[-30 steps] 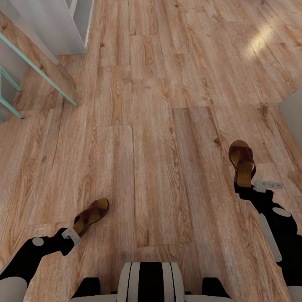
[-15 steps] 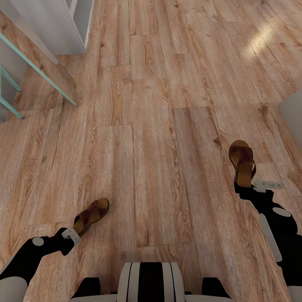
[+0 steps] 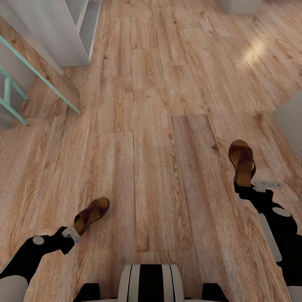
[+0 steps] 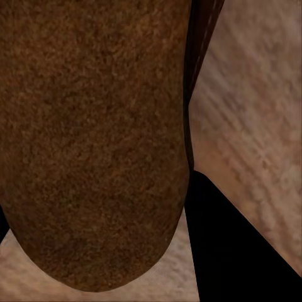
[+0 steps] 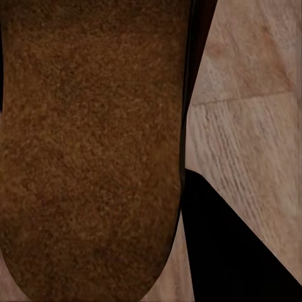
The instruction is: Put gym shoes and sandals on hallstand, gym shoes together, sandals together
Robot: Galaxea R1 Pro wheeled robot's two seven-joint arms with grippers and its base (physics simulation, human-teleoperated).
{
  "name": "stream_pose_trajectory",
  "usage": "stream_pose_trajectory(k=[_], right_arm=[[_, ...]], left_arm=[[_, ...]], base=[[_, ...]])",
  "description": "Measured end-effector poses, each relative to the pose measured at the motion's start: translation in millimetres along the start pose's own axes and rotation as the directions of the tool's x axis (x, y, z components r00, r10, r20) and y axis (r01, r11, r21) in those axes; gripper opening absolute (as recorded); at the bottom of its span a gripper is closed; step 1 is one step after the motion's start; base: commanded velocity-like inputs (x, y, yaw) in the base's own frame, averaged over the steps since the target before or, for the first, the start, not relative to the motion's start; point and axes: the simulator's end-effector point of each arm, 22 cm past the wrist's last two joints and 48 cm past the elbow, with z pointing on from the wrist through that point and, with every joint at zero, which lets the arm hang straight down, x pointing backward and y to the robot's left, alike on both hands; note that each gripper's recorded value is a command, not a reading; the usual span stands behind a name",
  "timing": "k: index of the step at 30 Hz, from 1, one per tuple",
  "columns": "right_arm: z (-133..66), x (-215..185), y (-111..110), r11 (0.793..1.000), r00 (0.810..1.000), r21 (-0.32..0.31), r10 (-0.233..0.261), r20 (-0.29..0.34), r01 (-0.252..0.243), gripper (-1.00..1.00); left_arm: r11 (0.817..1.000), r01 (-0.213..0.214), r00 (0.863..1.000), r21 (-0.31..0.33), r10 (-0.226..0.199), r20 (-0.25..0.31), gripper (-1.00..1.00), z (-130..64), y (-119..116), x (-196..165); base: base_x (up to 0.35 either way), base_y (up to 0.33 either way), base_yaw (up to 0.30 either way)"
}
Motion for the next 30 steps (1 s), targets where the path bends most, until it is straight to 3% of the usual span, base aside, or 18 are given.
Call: stream_pose_trajectory(k=[23,30], right_arm=[[-30.6,-55.2,-12.4,1.000,0.995,0.005,0.027,0.096,-0.028,-1.00],[-43.8,-76.9,-22.0,0.999,0.991,0.033,-0.008,0.136,0.004,-1.00]], left_arm=[[0.998,-0.008,0.997,-0.063,0.013,0.081,-1.00,-35.9,20.0,-39.5],[0.995,0.004,0.993,-0.095,0.007,0.121,-1.00,-53.4,31.4,-52.9]], base=[[0.000,0.000,0.000],[0.000,0.000,0.000]])
